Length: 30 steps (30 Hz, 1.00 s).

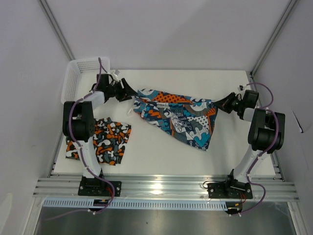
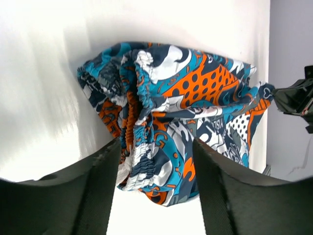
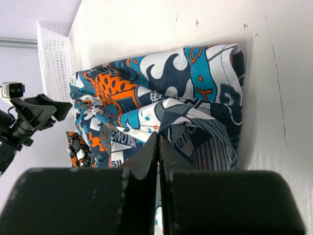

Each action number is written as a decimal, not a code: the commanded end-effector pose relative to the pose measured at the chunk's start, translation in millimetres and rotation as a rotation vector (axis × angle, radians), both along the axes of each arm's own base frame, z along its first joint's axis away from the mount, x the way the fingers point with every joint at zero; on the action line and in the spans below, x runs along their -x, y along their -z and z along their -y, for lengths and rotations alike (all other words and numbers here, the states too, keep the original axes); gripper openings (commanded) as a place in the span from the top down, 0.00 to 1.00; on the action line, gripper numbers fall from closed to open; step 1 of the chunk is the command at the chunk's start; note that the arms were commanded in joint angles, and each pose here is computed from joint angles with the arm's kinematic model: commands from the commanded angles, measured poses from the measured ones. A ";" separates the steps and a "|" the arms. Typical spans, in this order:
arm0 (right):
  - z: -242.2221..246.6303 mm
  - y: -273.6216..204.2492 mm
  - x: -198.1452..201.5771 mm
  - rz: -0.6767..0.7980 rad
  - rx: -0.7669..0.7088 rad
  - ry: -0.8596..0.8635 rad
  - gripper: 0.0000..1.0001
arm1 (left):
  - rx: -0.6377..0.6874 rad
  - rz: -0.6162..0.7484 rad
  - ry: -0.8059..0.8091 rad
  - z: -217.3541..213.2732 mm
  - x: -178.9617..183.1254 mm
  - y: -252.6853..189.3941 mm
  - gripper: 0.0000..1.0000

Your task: Fold and stack the shorts

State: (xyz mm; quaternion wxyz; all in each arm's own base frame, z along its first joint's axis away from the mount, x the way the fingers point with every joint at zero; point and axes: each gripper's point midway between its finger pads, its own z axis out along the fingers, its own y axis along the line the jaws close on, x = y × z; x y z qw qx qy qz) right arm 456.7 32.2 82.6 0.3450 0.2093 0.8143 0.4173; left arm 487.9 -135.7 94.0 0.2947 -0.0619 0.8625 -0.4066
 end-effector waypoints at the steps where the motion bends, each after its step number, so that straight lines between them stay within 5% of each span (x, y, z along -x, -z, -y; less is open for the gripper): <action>1: 0.5 -1.8 -2.6 0.029 -0.013 -0.009 1.00 | 0.034 0.093 0.012 1.7 -11.1 -26.9 0.39; 10: -0.9 -3.9 -2.5 0.035 -0.024 -0.015 1.00 | 0.016 0.021 0.029 5.6 -10.5 -4.4 0.59; 19: -2.5 -4.9 -2.2 0.040 -0.037 -0.021 1.00 | -0.057 -0.022 0.034 12.2 -10.6 12.2 0.54; 26: -3.7 -4.4 -1.4 0.039 -0.047 -0.023 1.00 | -0.053 -0.006 0.063 23.7 -15.7 13.0 0.59; 30: -3.9 -4.2 -1.7 0.035 -0.052 -0.022 1.00 | -0.031 -0.014 0.084 31.1 -18.6 18.0 0.83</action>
